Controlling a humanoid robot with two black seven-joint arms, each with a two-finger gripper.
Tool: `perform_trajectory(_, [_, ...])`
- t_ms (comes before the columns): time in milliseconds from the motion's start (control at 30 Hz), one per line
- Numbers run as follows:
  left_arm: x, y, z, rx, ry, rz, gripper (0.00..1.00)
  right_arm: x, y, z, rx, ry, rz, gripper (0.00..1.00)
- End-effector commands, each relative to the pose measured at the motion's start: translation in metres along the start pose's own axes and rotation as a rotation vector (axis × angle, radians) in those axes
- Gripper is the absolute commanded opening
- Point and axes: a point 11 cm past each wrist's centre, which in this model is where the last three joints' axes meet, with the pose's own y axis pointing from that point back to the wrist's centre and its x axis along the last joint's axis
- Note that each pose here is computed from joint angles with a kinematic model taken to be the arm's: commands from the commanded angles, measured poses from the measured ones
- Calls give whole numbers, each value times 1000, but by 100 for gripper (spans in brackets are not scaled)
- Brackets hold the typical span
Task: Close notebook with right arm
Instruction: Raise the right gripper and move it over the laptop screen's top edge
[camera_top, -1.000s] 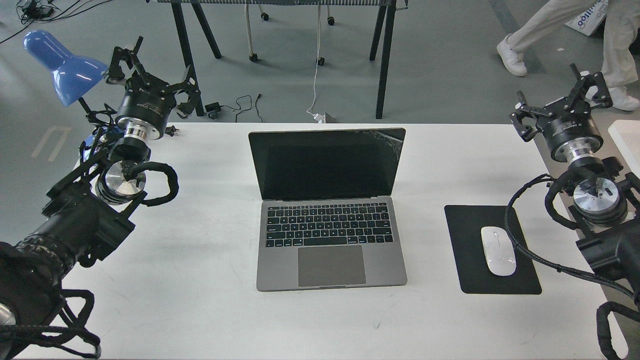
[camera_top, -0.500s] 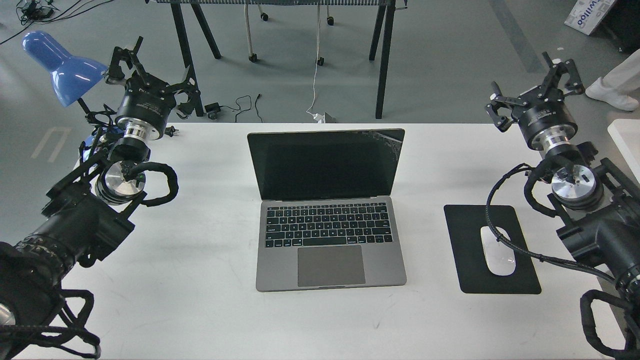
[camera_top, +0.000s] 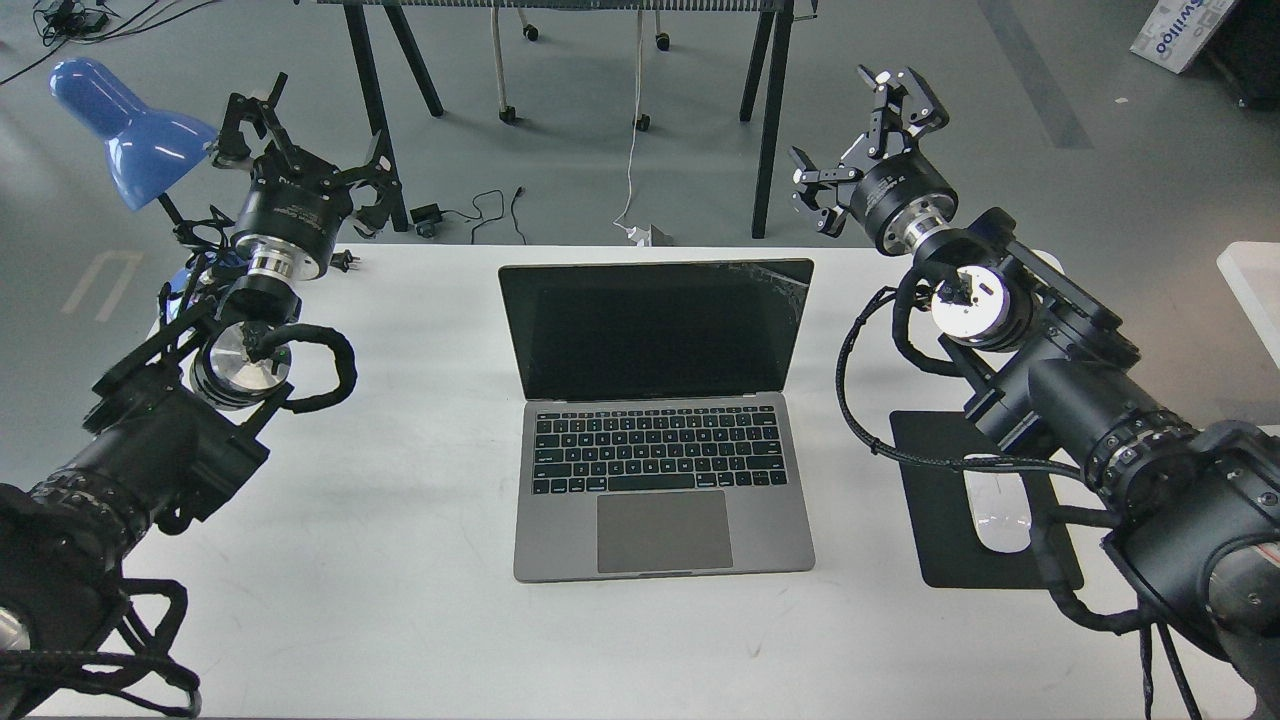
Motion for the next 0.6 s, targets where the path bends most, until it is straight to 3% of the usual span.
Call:
perform_trajectory(0, [0, 0, 0, 0, 0, 0, 100, -8, 0, 14, -47, 35, -31, 100])
perform_trajectory(133, [1, 1, 0, 0, 1, 2, 100, -21, 4, 31, -121, 90, -100, 100])
perform_trajectory(567, [0, 1, -1, 1, 3, 2, 100, -7, 41, 36, -171, 105, -157, 100])
